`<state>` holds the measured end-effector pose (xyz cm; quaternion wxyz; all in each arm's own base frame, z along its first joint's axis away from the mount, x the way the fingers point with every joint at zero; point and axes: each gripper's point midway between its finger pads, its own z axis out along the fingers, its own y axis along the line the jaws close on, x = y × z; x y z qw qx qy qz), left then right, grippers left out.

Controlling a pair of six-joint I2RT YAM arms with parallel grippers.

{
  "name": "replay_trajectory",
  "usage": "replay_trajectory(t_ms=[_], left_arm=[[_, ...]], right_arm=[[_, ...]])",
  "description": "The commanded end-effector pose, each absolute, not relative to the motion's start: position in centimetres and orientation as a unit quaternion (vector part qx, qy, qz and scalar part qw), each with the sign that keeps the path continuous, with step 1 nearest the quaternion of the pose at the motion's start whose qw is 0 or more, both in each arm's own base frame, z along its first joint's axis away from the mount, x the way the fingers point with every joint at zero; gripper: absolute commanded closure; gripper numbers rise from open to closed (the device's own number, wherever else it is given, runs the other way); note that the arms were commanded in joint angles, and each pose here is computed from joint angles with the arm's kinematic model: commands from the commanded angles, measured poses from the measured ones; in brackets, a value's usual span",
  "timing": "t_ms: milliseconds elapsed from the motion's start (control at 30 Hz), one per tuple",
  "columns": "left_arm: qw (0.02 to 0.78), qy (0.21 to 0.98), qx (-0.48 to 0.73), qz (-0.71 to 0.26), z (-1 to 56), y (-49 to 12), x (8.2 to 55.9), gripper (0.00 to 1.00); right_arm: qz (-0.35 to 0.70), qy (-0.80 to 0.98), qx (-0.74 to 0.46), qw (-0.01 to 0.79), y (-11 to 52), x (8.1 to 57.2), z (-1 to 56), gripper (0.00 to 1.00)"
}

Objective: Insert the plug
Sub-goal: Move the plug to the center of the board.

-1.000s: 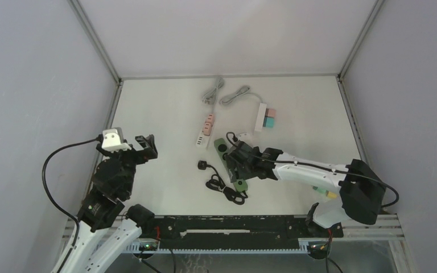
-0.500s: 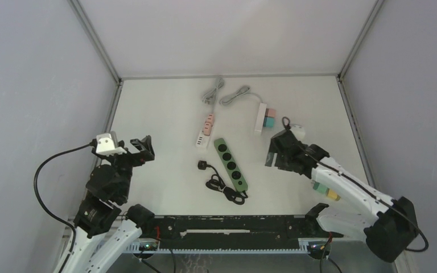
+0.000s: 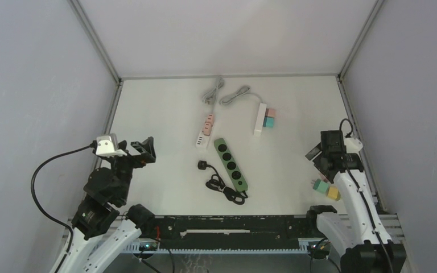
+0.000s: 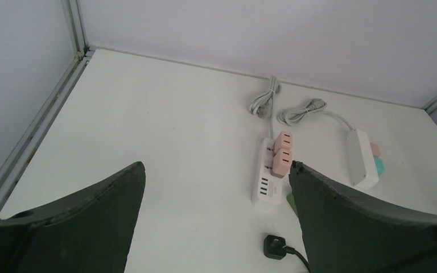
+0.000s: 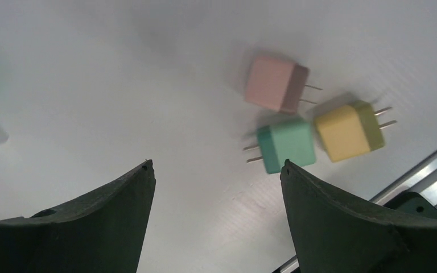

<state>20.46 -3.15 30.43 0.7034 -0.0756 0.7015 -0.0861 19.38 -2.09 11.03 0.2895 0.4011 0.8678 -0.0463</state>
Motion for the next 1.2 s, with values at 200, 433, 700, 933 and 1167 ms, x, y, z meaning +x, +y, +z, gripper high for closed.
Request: replay_trajectory(t_ms=[200, 433, 700, 933, 1167], left_arm=[[0.715, 0.691, -0.074, -0.080, 30.6, -2.9, 20.4, 0.00], [0.715, 0.691, -0.070, -0.082, 30.5, -3.1, 20.4, 0.00], [0.714, 0.692, -0.061, -0.087, 30.4, -3.6, 20.5, 0.00], [0.713, 0.693, -0.059, -0.088, 30.4, -3.7, 20.5, 0.00], [0.714, 0.692, -0.059, -0.089, 30.4, -3.7, 20.5, 0.00]], right_arm=[[-0.097, 0.813, 0.510, 0.264, -8.2, 19.5, 9.5, 0.14], [-0.105, 0.813, 0.525, 0.228, -9.9, 20.8, 6.8, 0.16], [-0.094, 0.826, 0.521, 0.196, -9.8, 22.3, 4.1, 0.24], [-0.068, 0.840, 0.512, 0.169, -8.7, 22.7, 2.6, 0.34], [-0.013, 0.855, 0.490, 0.166, -6.7, 23.9, 2.4, 0.47]])
